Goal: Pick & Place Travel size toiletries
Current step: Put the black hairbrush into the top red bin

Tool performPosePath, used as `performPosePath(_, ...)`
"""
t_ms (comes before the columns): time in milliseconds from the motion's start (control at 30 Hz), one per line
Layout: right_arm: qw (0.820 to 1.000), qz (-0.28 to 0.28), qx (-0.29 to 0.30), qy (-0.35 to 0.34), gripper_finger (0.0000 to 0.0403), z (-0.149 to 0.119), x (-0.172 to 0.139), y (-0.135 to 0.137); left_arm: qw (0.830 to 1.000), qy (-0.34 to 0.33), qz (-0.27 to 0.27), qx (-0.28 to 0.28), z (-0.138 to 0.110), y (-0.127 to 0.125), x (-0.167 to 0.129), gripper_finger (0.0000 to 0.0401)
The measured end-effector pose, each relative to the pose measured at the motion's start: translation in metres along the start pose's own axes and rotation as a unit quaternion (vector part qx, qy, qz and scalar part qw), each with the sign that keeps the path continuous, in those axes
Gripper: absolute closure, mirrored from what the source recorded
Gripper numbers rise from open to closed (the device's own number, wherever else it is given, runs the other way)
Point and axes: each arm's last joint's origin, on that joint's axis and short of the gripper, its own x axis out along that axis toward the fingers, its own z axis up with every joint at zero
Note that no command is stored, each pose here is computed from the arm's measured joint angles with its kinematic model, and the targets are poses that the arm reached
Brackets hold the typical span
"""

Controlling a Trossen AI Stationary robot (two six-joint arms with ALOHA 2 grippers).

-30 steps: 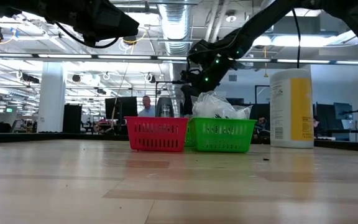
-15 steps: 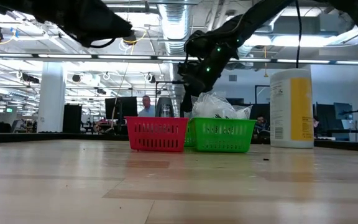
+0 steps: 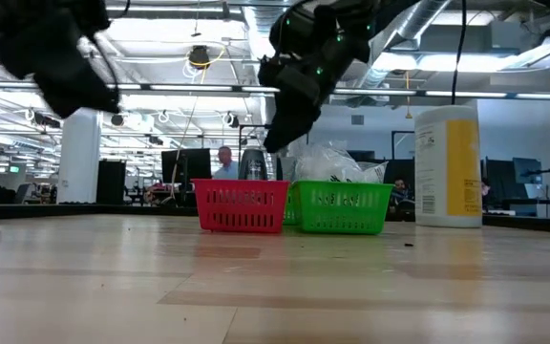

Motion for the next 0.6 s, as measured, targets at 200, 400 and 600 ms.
performPosePath(200, 1.000, 0.017, -0.023, 0.001, 0.0215, 0.003, 0.001, 0.023, 0.991, 0.125, -0.018, -0.048, -0.019, 0.005, -0.008, 0.0309)
performPosePath(400, 0.999, 0.028, -0.037, 0.002, 0.0216, 0.004, 0.001, 0.038, 0.970, 0.219, -0.019, -0.108, -0.031, 0.007, -0.013, 0.0309)
performPosePath(600, 0.999, 0.030, -0.040, 0.002, 0.0217, 0.004, 0.002, 0.041, 0.947, 0.284, -0.004, -0.148, -0.041, 0.008, -0.020, 0.0309)
